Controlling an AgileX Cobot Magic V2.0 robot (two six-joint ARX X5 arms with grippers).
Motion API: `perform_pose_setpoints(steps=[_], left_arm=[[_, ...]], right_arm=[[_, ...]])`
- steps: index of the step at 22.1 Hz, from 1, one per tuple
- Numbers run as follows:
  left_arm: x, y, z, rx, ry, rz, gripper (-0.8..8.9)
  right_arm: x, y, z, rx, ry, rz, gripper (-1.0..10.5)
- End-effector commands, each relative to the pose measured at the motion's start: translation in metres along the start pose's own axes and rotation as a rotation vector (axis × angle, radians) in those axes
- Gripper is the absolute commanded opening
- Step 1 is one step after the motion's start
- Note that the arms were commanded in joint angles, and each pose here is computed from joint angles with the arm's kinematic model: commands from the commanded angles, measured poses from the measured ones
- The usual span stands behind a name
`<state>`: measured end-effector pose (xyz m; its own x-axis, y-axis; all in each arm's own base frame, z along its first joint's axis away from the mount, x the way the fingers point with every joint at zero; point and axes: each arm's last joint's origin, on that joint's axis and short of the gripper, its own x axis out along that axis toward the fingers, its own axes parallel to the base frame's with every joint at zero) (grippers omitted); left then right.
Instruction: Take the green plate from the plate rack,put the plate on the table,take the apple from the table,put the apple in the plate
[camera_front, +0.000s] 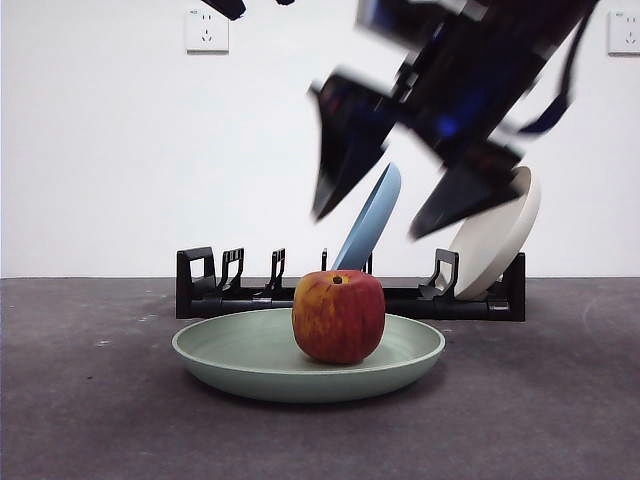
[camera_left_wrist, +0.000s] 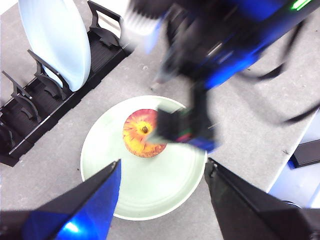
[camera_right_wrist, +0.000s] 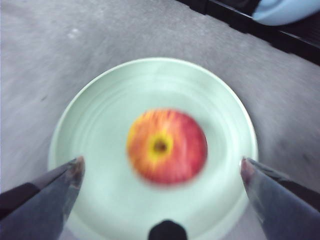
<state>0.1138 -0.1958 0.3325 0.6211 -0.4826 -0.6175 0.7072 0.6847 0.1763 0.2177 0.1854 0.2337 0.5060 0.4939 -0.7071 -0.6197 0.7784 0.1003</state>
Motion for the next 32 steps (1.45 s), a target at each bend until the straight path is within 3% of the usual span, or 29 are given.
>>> perform_pose_setpoints(steps=[1, 6, 10, 15, 18, 19, 32], left_arm=[[0.0, 0.0, 0.0, -0.01, -0.003, 0.003, 2.83], [0.0, 0.0, 0.0, -0.01, -0.002, 0.002, 2.83], [0.0, 0.0, -0.003, -0.001, 0.023, 0.001, 2.83], [0.0, -0.001, -0.007, 0.011, 0.065, -0.05, 2.52], [0.0, -0.002, -0.007, 0.012, 0.072, -0.07, 0.46], [0.0, -0.002, -0.007, 0.011, 0.072, -0.074, -0.18], [0.0, -0.002, -0.008, 0.013, 0.077, -0.067, -0.05]], right_arm=[[-0.033, 0.002, -0.005, 0.006, 0.027, 0.002, 6.6], [-0.106, 0.003, -0.033, 0.01, 0.115, 0.001, 6.6], [-0.143, 0.008, -0.049, 0.016, 0.1, 0.156, 6.5], [-0.163, 0.009, -0.057, 0.02, 0.052, 0.18, 2.5], [-0.165, 0.009, -0.058, 0.019, 0.047, 0.181, -0.1], [-0.165, 0.009, -0.058, 0.02, 0.048, 0.181, -0.1], [-0.165, 0.009, -0.059, 0.02, 0.056, 0.178, 0.0]])
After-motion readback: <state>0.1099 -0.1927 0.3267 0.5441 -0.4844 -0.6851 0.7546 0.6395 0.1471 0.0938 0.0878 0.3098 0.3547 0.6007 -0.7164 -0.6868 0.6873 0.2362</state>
